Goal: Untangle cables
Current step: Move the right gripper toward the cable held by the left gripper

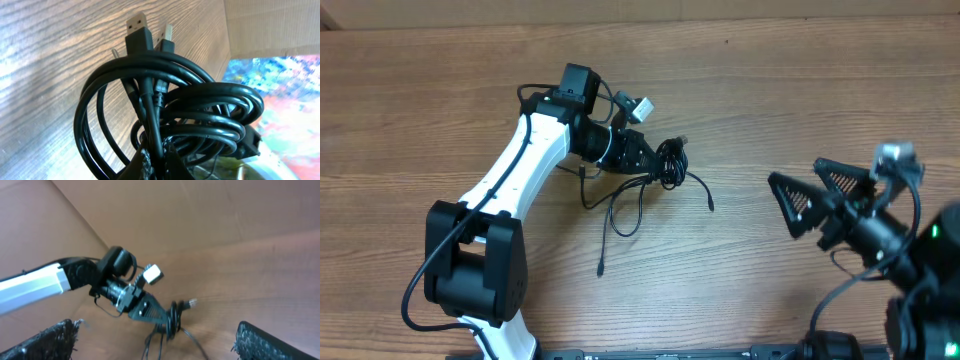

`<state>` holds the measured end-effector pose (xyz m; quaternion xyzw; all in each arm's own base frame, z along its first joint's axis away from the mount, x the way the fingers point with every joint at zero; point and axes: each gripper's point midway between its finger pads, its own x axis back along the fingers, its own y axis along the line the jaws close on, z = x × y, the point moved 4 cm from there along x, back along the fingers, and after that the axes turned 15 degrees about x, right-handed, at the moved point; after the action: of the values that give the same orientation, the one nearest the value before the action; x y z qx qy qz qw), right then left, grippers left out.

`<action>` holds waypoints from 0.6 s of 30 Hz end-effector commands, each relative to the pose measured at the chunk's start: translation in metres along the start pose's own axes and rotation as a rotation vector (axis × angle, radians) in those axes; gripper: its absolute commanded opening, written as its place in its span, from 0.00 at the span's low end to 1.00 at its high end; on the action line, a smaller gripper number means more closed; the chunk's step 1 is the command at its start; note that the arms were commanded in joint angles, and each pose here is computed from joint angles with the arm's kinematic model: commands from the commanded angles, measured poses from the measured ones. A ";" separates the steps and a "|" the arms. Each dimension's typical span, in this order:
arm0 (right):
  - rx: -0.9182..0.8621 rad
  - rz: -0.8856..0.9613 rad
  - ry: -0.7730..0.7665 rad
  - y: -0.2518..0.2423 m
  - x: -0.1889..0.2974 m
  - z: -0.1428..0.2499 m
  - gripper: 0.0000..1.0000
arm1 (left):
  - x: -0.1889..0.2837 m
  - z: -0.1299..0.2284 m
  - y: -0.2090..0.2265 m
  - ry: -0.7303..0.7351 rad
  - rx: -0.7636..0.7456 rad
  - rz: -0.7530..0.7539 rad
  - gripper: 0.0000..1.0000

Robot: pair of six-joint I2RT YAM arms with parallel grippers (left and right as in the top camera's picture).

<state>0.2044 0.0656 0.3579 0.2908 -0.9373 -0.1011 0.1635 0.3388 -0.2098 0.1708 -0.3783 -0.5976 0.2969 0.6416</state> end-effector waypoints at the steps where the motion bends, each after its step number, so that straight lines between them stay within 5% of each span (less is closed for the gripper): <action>1: -0.025 -0.025 0.071 -0.006 -0.012 -0.001 1.00 | 0.002 -0.004 -0.014 0.003 0.130 0.042 0.04; 10: -0.247 -0.298 0.251 -0.011 -0.052 0.025 0.99 | -0.003 -0.001 -0.016 0.016 0.122 0.038 0.04; 14: -0.336 -0.347 0.313 -0.018 -0.065 0.037 0.73 | -0.008 0.002 -0.020 0.030 0.113 0.038 0.04; 18: -0.399 -0.320 0.375 -0.027 -0.073 0.050 0.63 | -0.011 0.004 -0.022 0.040 0.108 0.041 0.04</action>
<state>0.2568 0.0873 0.2820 0.3958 -0.8026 -0.2493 0.3701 0.3304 -0.2230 0.1708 -0.3400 -0.5670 0.3280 0.6748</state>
